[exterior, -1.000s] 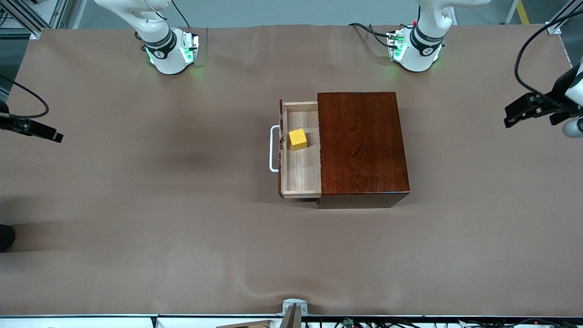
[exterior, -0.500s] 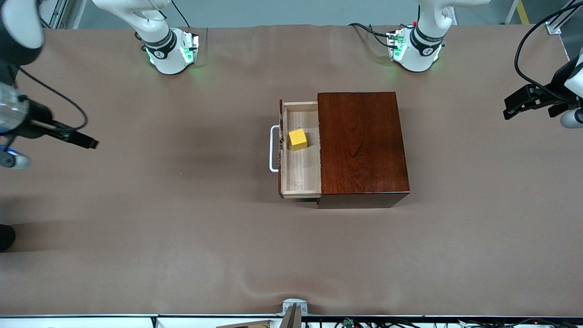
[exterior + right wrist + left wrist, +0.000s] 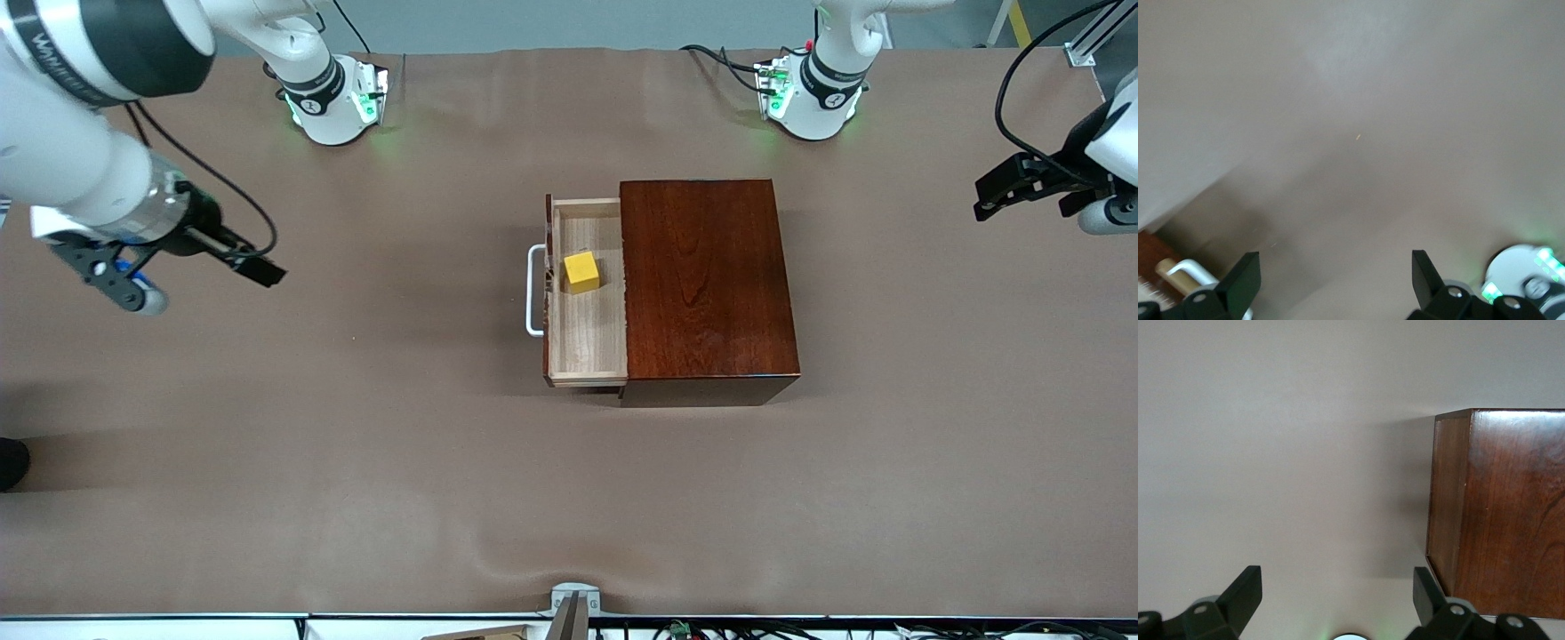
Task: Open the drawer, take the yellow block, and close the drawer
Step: 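Reach the right gripper down into the drawer over the yellow block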
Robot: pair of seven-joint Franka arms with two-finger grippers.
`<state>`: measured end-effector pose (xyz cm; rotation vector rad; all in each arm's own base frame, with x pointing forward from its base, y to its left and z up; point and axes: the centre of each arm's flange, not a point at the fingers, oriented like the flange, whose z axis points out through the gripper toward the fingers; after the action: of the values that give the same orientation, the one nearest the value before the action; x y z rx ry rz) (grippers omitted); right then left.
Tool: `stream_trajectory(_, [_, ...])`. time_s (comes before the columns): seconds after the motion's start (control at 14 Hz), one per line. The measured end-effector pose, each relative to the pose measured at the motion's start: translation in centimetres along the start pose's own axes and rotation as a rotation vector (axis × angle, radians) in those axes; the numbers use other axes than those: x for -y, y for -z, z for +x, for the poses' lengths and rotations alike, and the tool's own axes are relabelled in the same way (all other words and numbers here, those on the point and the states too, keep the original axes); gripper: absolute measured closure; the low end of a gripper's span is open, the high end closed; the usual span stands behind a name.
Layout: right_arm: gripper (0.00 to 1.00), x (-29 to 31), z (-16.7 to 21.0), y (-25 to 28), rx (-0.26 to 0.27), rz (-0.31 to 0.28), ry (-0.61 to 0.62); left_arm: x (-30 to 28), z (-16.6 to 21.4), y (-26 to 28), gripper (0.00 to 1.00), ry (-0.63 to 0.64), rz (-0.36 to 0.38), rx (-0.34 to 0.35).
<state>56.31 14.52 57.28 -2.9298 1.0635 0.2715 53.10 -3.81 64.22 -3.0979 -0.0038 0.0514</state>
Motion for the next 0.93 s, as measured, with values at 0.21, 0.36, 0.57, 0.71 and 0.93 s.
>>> stream_trajectory(0.21, [0.0,0.9,-1.0,-0.3,0.048,0.024,-0.09,-0.9,-0.4,0.2,0.0,-0.017,0.002,-0.006])
stream_trajectory(0.36, [0.0,2.0,-2.1,-1.0,0.06,0.014,-0.143,-1.0,-0.5,0.2,0.0,-0.018,0.002,-0.007])
stream_trajectory(0.57, [0.0,5.1,-5.0,-2.6,0.074,0.016,-0.223,-1.0,-0.5,0.2,0.0,-0.018,0.002,-0.007])
stream_trajectory(0.71, [0.0,7.6,-7.0,-3.8,0.08,0.04,-0.298,-0.9,-0.5,0.1,0.0,-0.017,0.002,-0.005])
stream_trajectory(0.93, [0.0,11.3,-10.6,-5.9,0.069,0.064,-0.408,-0.9,-0.4,0.0,0.0,-0.017,0.002,-0.004])
